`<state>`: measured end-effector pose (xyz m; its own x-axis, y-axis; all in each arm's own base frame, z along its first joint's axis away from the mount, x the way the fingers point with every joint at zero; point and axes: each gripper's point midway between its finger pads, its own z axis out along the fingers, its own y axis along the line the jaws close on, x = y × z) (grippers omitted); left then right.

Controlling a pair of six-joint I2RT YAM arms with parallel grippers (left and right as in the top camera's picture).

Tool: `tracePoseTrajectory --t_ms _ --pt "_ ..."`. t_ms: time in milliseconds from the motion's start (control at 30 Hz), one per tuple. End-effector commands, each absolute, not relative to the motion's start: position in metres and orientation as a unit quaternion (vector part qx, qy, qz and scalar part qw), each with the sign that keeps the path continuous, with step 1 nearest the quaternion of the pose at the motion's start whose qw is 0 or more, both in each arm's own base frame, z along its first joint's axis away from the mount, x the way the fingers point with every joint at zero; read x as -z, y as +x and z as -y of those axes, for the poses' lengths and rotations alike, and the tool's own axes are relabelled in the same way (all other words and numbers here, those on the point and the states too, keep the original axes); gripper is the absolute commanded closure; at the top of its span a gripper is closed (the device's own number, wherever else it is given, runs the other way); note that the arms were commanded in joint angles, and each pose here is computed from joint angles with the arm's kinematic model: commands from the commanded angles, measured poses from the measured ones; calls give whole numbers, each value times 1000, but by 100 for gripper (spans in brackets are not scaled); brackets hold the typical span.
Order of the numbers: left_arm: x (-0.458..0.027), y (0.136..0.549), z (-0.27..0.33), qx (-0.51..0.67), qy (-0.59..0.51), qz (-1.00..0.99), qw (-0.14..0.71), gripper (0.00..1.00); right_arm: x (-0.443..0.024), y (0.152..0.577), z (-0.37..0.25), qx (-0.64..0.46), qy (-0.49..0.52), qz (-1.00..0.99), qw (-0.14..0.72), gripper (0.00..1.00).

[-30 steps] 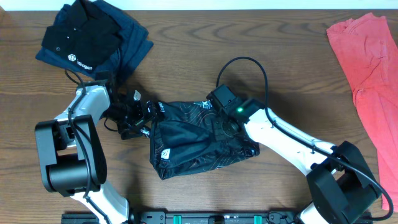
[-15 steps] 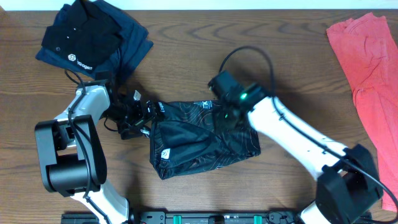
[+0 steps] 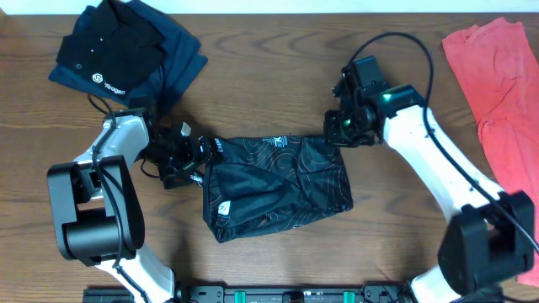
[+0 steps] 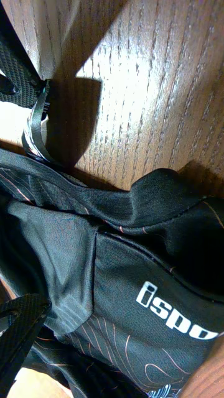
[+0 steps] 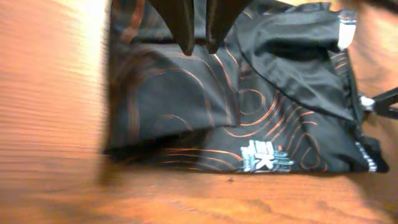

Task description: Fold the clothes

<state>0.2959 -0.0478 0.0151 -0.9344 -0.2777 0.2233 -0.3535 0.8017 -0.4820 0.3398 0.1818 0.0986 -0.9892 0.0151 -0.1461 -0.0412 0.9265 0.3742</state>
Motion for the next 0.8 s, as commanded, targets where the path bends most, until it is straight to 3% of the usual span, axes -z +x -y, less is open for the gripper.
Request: tracePoseTrajectory --t_ms 0,233,433,600,767 --pt "16 274 30 -208 171 957 111 2 -76 326 -209 -271 -29 -962 11 95" --pt "15 271 30 -208 173 955 119 2 -24 327 -244 -369 -48 -926 -56 99" --pt "15 270 30 -208 173 955 120 2 -5 345 -255 -402 -55 -913 -35 95" --pt "15 269 31 -208 173 955 122 2 -30 363 -254 -409 -55 -911 -7 98" --pt "15 269 31 -208 174 955 124 2 -94 366 -245 -401 -74 -912 40 96"
